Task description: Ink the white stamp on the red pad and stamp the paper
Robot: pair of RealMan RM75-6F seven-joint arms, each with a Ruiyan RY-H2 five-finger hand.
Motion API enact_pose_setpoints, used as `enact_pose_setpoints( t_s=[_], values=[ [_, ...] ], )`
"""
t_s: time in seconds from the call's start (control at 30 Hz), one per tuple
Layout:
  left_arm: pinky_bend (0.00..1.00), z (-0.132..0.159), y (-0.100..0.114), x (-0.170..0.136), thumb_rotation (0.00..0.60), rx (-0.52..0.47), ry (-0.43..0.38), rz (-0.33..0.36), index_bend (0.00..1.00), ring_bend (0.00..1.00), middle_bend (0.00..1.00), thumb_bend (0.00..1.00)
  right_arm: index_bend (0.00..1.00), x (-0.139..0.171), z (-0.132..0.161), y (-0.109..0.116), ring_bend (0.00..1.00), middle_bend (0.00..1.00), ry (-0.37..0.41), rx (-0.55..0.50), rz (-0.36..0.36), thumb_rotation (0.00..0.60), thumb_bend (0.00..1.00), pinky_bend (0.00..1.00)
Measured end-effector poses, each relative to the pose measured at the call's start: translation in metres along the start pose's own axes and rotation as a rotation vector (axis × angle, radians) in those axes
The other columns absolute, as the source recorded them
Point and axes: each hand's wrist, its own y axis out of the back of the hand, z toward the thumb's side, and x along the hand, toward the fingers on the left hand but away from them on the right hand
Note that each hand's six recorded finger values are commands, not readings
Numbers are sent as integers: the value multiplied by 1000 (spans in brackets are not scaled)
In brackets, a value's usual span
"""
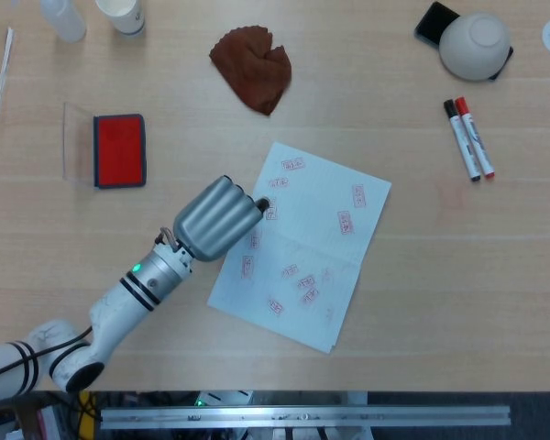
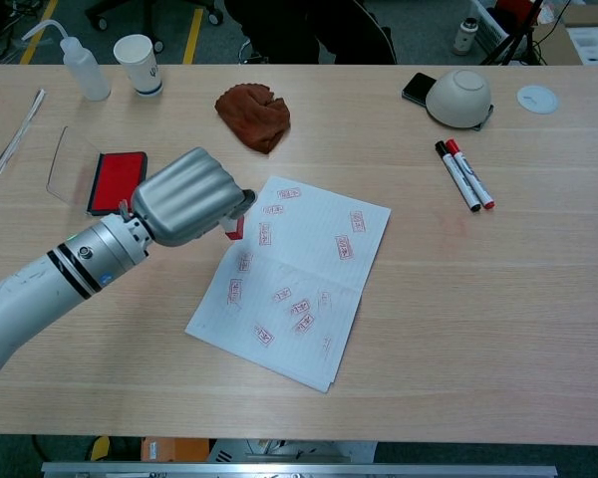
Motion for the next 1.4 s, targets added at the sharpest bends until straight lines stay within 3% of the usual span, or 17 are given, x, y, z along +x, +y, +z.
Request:
enact_pose_setpoints(
  t_s=[0.2,0.53,0.83,1.23,1.4],
  values=[
    [1000,-23,-11,-4,600,-3,56,-31,546,1000,1000,307,158,-2,3,-1,167,268,8,-1,3,600,280,291],
    [1000,-55,-49,-12,600,13,133,-123,539,1000,1000,306,158,-4,9,-3,167,268,20,1,5,600,280,291],
    [1000,-63,-71,-17,600,10,167,-175,526,1000,1000,306,158,-3,11,-2,167,268,20,3,2,600,280,290],
    [1000,-60,-70,-16,600,11,163,-173,435,1000,1000,305,158,-3,11,0,167,268,18,5,-2,600,280,291],
    [1000,-62,-62,-19,600,-3,166,-152,343,1000,1000,305,158,-3,11,1,167,268,17,5,-6,600,280,290]
  ],
)
